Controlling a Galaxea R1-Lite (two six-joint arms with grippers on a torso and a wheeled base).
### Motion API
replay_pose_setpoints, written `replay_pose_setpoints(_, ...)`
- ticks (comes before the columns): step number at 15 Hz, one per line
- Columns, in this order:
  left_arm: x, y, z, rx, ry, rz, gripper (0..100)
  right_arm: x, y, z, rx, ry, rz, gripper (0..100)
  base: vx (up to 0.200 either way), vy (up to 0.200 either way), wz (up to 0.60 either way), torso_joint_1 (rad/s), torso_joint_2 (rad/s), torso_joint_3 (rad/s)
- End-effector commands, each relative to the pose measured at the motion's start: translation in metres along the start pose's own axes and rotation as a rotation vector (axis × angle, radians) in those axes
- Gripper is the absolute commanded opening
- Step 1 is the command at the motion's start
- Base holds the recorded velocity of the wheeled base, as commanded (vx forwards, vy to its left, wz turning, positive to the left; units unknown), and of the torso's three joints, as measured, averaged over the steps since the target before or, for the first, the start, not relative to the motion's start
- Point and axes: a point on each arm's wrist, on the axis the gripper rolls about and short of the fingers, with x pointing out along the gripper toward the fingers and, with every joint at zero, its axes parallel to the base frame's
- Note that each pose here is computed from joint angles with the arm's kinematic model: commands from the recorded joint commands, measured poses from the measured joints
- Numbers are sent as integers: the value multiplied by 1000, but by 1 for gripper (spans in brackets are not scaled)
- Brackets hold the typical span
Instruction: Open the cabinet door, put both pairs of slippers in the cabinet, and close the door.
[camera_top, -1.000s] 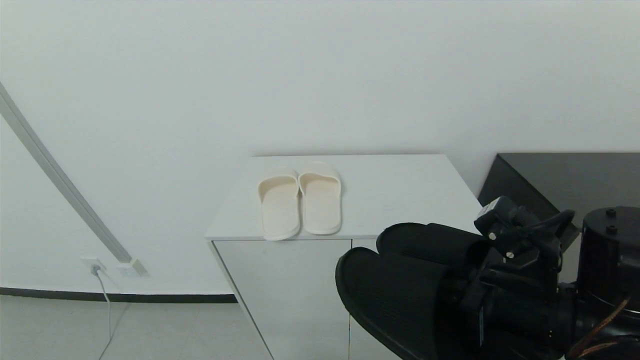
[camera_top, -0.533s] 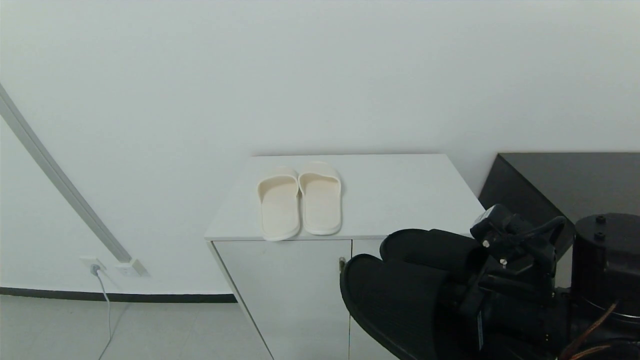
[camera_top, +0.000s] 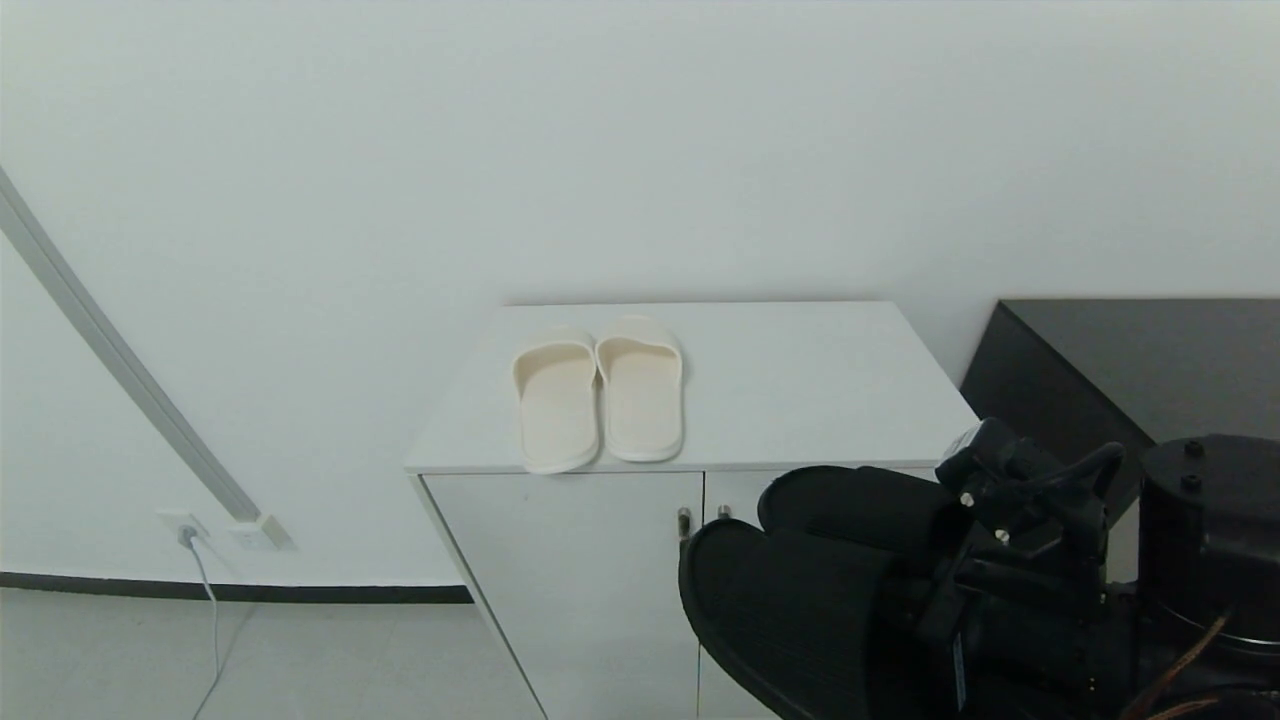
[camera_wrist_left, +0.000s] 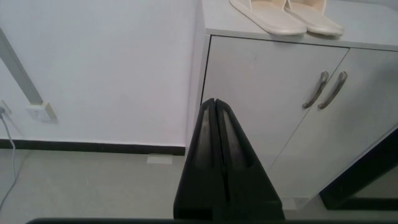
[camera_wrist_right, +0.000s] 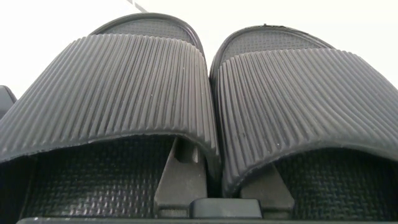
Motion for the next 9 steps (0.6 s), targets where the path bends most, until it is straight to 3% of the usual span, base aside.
replay_pose_setpoints(1,0,0,0,0,0,1,0,1,0,-2,-1,8,3,0,0,0,0,-154,373,207)
replay_pose_setpoints(6,0,0,0,1,-1,-5,0,0,0,-5,1,17,3,0,0,0,0,-223,512,292)
replay_pose_setpoints(7,0,0,0,1,1,-7,100,0,0,-5,-1,14,4,0,0,0,0,-227,544,305)
replay_pose_setpoints(9,0,0,0,1,0,-7,100,0,1,-5,-2,9,7,0,0,0,0,-217,544,313)
